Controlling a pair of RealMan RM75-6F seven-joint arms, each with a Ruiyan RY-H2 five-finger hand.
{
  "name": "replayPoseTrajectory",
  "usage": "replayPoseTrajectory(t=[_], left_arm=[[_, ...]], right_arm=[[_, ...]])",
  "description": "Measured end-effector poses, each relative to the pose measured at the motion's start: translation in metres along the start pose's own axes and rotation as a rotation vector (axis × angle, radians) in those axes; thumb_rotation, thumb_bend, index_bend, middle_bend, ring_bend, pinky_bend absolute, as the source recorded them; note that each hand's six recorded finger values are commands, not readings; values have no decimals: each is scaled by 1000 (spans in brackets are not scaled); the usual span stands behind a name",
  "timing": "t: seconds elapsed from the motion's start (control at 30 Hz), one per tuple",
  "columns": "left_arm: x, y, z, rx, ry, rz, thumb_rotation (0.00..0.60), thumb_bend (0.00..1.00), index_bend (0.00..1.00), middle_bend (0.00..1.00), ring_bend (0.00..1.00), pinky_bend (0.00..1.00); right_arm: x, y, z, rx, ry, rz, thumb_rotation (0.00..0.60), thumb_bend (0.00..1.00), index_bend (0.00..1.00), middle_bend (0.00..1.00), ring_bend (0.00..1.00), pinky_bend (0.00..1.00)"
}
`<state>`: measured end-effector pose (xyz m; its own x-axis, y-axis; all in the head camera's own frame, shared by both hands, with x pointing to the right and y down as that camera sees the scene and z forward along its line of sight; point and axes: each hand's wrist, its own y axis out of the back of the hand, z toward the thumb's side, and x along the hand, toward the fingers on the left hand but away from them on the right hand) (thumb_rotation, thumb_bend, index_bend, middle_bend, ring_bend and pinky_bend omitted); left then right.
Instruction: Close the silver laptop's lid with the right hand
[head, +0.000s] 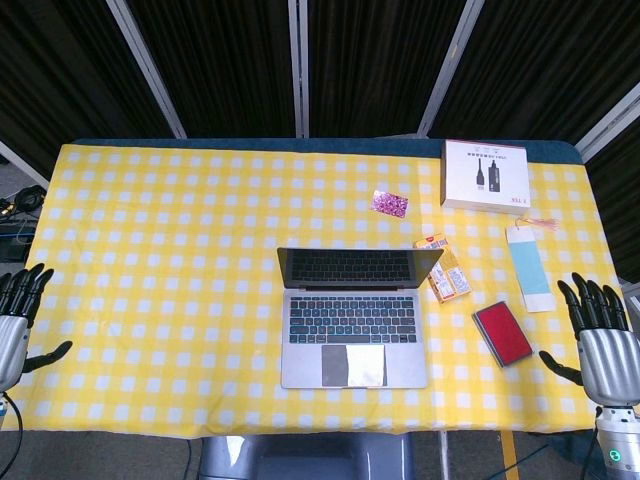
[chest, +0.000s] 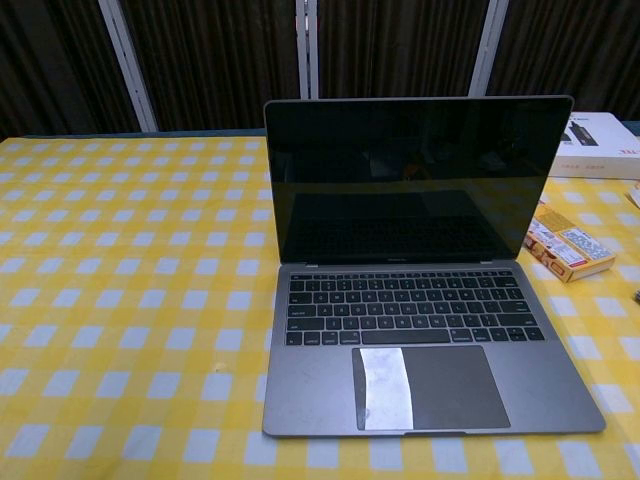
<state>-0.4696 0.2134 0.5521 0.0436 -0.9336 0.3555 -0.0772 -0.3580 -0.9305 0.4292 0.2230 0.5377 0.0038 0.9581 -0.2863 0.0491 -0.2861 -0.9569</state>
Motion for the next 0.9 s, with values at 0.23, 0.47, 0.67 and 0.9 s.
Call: replayPoseTrajectory(t=[0.23,0.47,0.67,0.9], left_arm=[[-2,-1,-1,7,8,-3,600,0,0,0,0,0],[-1,-4,3,11,4,-8,600,0,0,0,0,0],[2,-5,3,9,16,-10,600,0,0,0,0,0],[9,-8,2,22,30,-12,600,0,0,0,0,0]], right_arm=[[-1,-3,0,-8,5,16,600,0,0,0,0,0],[-21,2,10,-115,58,73,600,600,0,0,0,0],[-65,33,30,-139,135,62,600,1000,0,0,0,0],[-118,49,79,-150,251,188,600,1000,3,20,0,0]])
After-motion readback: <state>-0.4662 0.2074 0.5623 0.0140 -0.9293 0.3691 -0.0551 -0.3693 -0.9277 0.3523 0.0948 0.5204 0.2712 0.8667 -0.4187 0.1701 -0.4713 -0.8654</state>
